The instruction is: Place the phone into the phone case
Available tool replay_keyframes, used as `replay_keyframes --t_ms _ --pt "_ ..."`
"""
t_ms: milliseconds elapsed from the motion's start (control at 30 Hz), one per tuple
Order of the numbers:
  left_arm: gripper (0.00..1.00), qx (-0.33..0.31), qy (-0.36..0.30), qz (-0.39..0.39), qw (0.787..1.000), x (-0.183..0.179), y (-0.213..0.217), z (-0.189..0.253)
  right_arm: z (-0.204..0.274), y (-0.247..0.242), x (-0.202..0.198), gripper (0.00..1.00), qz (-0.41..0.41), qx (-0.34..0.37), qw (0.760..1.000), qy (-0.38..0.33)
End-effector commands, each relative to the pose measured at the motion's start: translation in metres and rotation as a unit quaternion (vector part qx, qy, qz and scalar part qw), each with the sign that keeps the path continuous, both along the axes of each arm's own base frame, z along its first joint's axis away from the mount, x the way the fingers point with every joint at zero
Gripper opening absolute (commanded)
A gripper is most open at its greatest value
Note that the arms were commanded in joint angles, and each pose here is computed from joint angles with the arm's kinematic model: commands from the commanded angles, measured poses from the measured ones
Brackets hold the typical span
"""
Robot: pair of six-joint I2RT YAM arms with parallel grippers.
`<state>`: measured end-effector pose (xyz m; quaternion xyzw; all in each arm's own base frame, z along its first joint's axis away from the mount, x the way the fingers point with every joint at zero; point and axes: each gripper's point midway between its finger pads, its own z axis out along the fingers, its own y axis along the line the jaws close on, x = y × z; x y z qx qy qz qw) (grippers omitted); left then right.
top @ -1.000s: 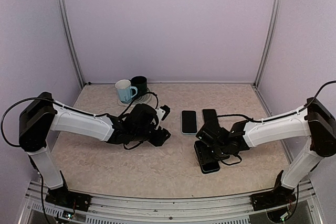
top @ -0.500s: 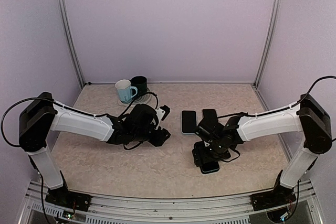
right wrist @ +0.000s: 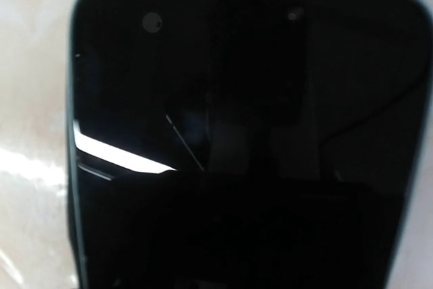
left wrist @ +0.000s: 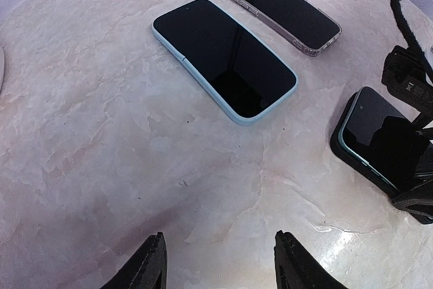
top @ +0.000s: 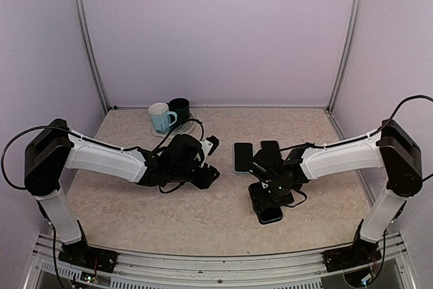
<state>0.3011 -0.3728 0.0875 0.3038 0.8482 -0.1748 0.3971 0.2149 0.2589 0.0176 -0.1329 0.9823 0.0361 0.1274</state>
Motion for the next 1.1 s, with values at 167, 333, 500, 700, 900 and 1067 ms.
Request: replay_keyframes --t_ms 167,333,500,700,900,1067 --pt "0.55 -0.016 -0.008 0.005 1.0 0.013 -0.011 0.023 0.006 0.001 0.004 0.55 0.011 0.019 0.999 -0.027" --pt "0.54 -0.052 0.037 -0.01 0.998 0.018 -0.035 0.022 0.027 0.014 0.014 0.49 0.024 0.067 0.994 -0.08" --pt "0.54 -0.14 0.116 -0.041 0.983 0.017 -0.065 0.021 0.014 0.014 0.016 0.46 0.023 0.076 0.993 -0.085" --pt "0.56 -0.178 0.156 -0.038 0.971 0.027 -0.083 0.012 0.015 0.013 0.019 0.43 0.007 0.089 0.991 -0.102" --pt "0.69 -0.229 0.207 -0.028 0.951 0.026 -0.089 0.002 0.005 0.006 0.018 0.44 0.015 0.081 0.991 -0.101" --pt "0.7 -0.212 0.212 -0.016 0.954 0.028 -0.087 -0.011 -0.007 0.0 0.006 0.6 0.02 0.023 0.999 -0.033"
